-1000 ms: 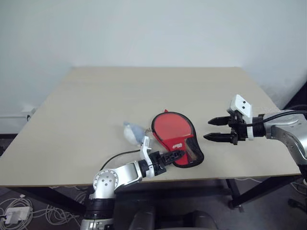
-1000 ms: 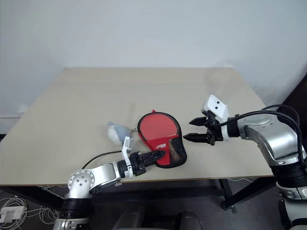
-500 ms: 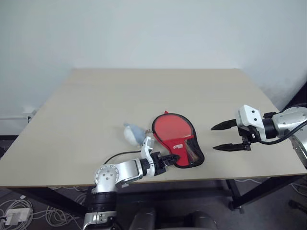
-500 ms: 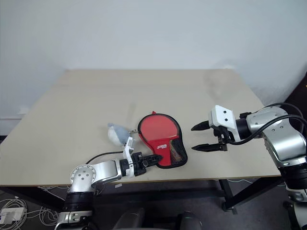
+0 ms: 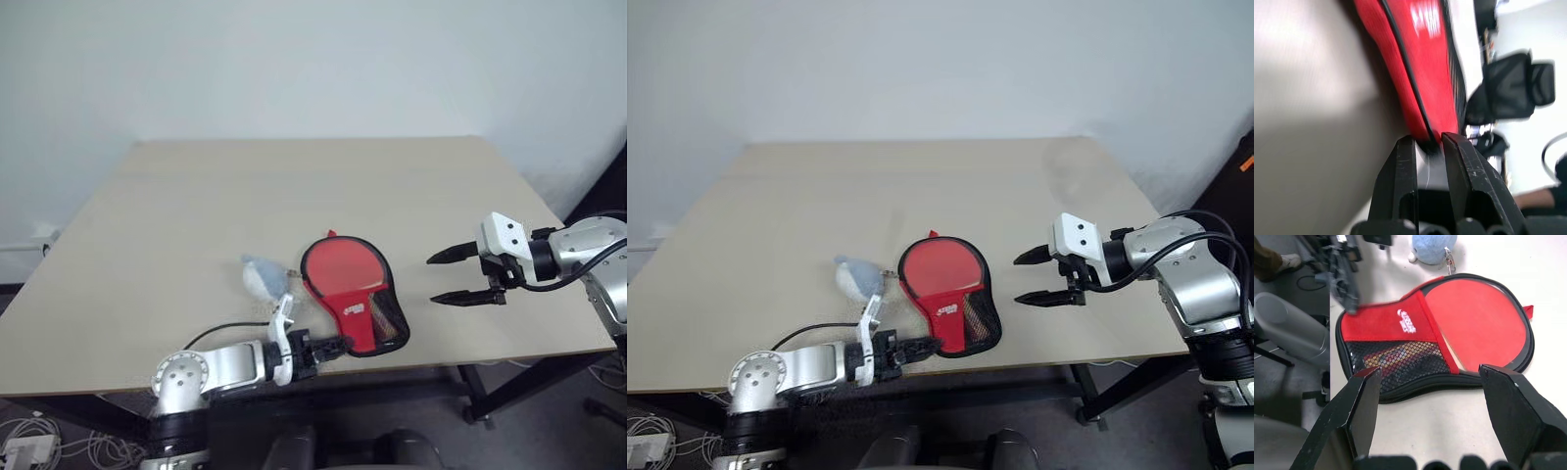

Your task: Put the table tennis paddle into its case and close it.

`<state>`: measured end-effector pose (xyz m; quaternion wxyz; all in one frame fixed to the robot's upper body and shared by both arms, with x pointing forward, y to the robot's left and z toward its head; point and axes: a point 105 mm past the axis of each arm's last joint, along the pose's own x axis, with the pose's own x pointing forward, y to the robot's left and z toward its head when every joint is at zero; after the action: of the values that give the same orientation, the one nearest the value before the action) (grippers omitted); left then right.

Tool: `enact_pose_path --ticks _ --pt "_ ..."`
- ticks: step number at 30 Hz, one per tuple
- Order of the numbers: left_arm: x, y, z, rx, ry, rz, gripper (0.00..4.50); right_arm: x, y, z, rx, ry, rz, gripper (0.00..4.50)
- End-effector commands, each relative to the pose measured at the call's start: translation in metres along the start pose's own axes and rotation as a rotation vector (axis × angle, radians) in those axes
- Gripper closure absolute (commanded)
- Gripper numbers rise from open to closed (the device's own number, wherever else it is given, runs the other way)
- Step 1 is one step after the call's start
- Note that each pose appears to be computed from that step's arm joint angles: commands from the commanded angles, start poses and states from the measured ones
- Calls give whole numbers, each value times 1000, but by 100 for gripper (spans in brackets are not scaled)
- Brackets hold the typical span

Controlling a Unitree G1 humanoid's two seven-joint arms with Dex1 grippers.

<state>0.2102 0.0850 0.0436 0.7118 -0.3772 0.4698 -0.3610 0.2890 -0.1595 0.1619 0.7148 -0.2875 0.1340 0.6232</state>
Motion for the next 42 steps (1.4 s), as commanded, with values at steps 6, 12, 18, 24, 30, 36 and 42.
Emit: enact_pose_path --ticks 6,12,18,24,30,36,42 --pt "-23 -18 -12 -10 24 -15 370 5 -3 9 -42 -30 -13 105" --pt "-13 -29 11 -28 -77 -40 370 8 -1 9 -31 -40 -7 105" --pt "-3 -33 23 25 -130 -32 370 7 1 10 -27 -36 -6 105" --pt "1 -30 21 42 -128 -30 256 7 3 8 -23 -25 -8 105" --pt "7 -22 16 -11 -105 -19 99 6 2 8 -17 -21 -12 105" --pt "13 -17 18 -63 -115 -32 99 7 2 8 -11 -20 -15 105" --pt "19 -15 23 -116 -146 -74 99 8 5 9 -2 -25 -15 105"
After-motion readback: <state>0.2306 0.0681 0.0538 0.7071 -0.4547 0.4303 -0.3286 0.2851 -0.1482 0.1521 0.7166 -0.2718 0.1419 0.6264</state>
